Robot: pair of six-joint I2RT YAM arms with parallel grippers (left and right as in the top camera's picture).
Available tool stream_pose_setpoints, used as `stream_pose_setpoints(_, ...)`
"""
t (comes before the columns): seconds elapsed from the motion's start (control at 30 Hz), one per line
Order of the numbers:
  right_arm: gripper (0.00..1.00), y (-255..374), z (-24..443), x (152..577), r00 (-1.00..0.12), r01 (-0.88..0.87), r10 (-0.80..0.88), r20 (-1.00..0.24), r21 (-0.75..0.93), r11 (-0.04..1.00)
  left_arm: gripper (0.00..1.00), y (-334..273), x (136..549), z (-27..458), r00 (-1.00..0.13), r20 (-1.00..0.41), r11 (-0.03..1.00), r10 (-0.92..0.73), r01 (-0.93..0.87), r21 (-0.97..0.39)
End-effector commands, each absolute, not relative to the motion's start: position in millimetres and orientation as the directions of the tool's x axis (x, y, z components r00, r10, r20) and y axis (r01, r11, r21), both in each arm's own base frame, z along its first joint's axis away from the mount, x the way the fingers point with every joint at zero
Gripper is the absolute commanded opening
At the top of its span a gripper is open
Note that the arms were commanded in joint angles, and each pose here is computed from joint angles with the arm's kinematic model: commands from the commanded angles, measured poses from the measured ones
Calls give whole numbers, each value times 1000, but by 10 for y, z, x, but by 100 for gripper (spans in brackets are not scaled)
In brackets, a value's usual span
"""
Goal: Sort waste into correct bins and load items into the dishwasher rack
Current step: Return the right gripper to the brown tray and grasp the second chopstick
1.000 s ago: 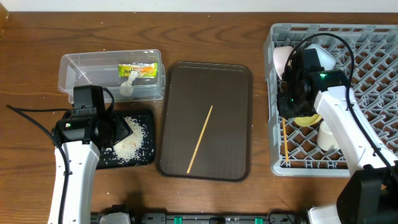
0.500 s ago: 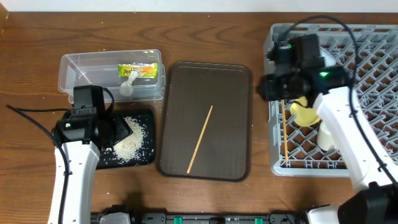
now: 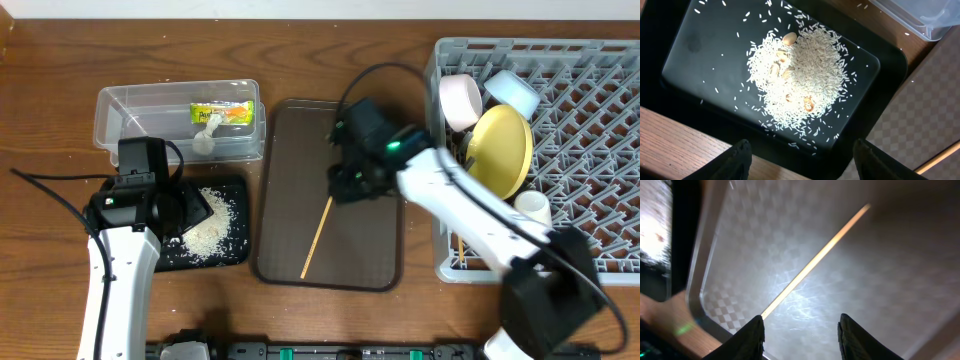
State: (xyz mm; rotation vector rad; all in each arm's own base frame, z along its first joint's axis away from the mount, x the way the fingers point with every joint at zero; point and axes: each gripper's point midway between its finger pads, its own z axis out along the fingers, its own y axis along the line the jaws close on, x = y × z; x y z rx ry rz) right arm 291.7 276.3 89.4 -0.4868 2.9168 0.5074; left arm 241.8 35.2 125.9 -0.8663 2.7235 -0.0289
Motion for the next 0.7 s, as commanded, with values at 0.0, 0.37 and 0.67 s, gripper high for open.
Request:
stream_pose_setpoints(0.0,47,2900,670,2797,-963,-263,-237,-124,273,925,68,376,2412,1288,-770,-269,812,-579,-575,-102)
stream_pose_setpoints(0.37,43,3014,69,2552,-975,-221,-224,-6,172,960,68,375,2412,1288,-770,-269,812,-579,-575,-102)
stream_pose_setpoints(0.67,34,2929,8,2560,-977,-209,-211,4,129,969,68,376,2413,1288,-769,-269,812,-579,-575,-102)
